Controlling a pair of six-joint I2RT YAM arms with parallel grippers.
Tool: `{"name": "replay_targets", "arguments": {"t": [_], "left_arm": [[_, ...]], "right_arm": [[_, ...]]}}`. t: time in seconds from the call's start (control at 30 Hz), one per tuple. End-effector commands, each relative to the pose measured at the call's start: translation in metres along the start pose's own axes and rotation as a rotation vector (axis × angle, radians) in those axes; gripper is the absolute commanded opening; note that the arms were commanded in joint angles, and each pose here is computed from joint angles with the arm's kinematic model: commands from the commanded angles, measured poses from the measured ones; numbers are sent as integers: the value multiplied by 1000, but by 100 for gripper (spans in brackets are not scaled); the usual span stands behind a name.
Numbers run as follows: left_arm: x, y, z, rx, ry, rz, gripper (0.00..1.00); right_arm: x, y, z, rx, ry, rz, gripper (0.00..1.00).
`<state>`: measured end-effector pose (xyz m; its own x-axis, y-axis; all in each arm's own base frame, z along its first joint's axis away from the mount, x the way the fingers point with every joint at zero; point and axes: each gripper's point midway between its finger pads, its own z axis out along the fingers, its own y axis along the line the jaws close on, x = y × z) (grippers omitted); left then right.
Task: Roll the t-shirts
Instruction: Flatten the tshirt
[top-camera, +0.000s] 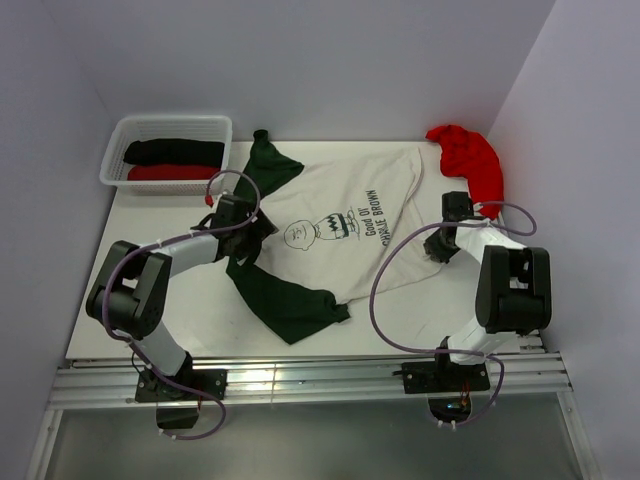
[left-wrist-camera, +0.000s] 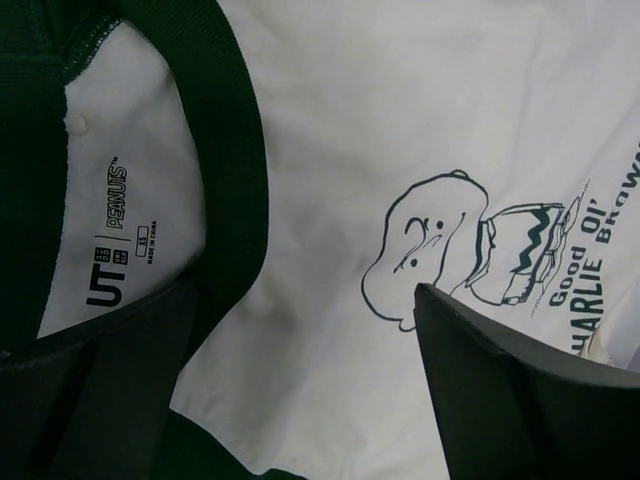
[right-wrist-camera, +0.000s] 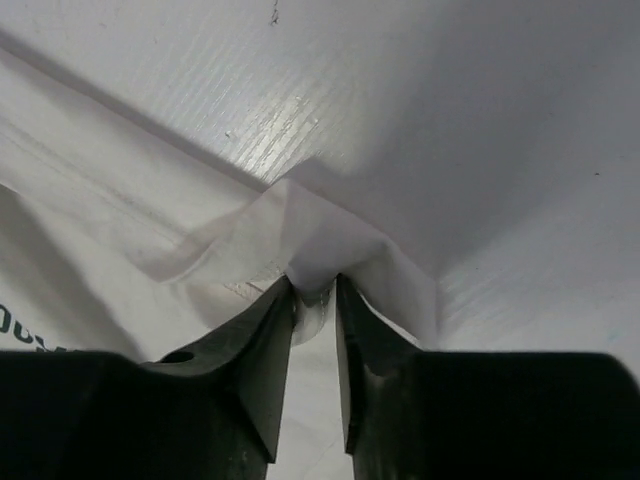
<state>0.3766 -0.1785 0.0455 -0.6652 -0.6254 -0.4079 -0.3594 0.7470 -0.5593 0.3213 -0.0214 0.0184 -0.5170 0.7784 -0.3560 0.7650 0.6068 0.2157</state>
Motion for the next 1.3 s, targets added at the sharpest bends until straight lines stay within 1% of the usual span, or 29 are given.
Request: {"name": "replay_targets", "arguments": {"t": [0.0, 0.03, 0.07, 0.1, 0.2, 0.27, 0.33, 0.37, 0.43, 0.47, 0.53, 0.57, 0.6, 0.67, 0.7, 0.73, 0.8, 0.87, 0.93, 0.97, 1.07, 1.13, 1.2, 1.27], "left_arm": [[9, 22, 6, -58, 36, -20, 96], [8, 24, 6, -62, 33, -19, 97], [7, 25, 6, -65, 29, -20, 97], [6, 26, 7, -69, 25, -22, 97], [3, 34, 9, -97, 7, -34, 96], [5, 38, 13, -105, 19, -40, 95], [7, 45, 17, -121, 31, -50, 95], [7, 46, 18, -124, 30, -54, 95], [6, 49, 18, -130, 22, -62, 94], [8, 55, 18, -143, 17, -73, 94], [3, 50, 16, -115, -7, -80, 93], [4, 51, 15, -120, -7, -82, 93], [3, 51, 15, -122, -9, -82, 93], [0, 49, 13, -123, -13, -74, 93], [-1, 49, 13, -126, -20, -69, 93], [1, 54, 11, -150, -14, -66, 93], [-3, 51, 6, -145, -24, -55, 94], [-11, 42, -2, -122, -43, -34, 94], [-15, 38, -10, -122, -44, -17, 95], [-23, 27, -19, -95, -63, 0, 96], [-37, 7, -41, -52, -95, 37, 99], [-47, -6, -56, -17, -122, 54, 99], [-51, -11, -66, -3, -134, 74, 100], [-55, -16, -77, 11, -151, 91, 99]], "right_arm": [[-23, -4, -13, 35, -87, 61, 28], [-22, -9, -13, 41, -87, 69, 23], [-26, -9, -20, 27, -104, 88, 21], [-25, -13, -21, 25, -103, 100, 15], [-39, -22, -33, 3, -156, 153, 8], [-48, -30, -42, -2, -188, 202, 7], [-45, -40, -43, 5, -189, 243, 6], [-48, -45, -45, -5, -193, 291, 6], [-39, -58, -38, -1, -161, 346, 6], [-39, -64, -36, -6, -148, 406, 6], [-26, -79, -28, 19, -117, 457, 9], [-26, -76, -27, -16, -113, 489, 11], [-17, -88, -21, -2, -95, 526, 23], [-16, -91, -21, -29, -101, 573, 28], [-15, -94, -20, -39, -93, 599, 38], [-16, -95, -21, -44, -99, 604, 51], [-25, -91, -27, -71, -122, 566, 73], [-32, -90, -33, -70, -138, 508, 76], [-35, -91, -36, -66, -154, 464, 76], [-35, -92, -39, -66, -161, 428, 76], [-34, -96, -41, -60, -175, 374, 73], [-33, -98, -40, -65, -186, 349, 69], [-32, -94, -39, -106, -202, 306, 65], [-29, -95, -38, -108, -200, 296, 61]]}}
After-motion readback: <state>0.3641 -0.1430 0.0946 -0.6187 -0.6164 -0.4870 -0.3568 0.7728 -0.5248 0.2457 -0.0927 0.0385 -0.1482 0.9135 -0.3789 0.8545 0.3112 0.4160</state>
